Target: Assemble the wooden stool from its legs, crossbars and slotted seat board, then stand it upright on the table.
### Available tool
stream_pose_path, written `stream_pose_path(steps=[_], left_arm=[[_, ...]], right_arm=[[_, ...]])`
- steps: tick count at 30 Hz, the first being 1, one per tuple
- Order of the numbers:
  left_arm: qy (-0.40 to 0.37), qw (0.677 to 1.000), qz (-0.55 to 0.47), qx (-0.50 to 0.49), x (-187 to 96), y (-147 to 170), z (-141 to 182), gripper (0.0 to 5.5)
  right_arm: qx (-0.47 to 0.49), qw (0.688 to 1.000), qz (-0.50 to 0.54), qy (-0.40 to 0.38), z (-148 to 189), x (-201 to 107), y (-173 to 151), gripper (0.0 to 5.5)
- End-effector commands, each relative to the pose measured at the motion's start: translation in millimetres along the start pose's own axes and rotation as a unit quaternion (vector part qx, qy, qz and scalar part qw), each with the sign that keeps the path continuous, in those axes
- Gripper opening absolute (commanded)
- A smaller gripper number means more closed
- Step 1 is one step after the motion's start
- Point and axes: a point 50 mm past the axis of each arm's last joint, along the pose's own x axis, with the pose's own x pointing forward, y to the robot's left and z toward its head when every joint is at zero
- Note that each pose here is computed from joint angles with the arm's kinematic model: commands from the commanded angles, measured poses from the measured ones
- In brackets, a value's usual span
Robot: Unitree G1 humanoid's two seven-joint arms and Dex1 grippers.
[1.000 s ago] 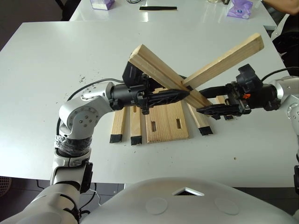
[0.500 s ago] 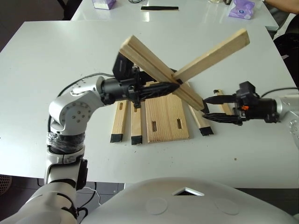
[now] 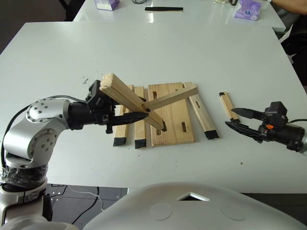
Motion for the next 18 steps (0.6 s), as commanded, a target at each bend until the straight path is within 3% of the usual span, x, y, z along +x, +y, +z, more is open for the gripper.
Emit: stream_pose_path(steps=[1, 18], left_arm=[[0.030, 0.999, -0.004, 0.010, -3, 0, -8, 2.14], [0.088, 0.995, 0.008, 0.042, -4, 6, -26, 2.14]], right_arm=[[-0.026, 1.000, 0.000, 0.005, 3, 5, -1, 2.75], [-0.058, 0.998, 0.004, 0.026, -3, 12, -5, 2.75]])
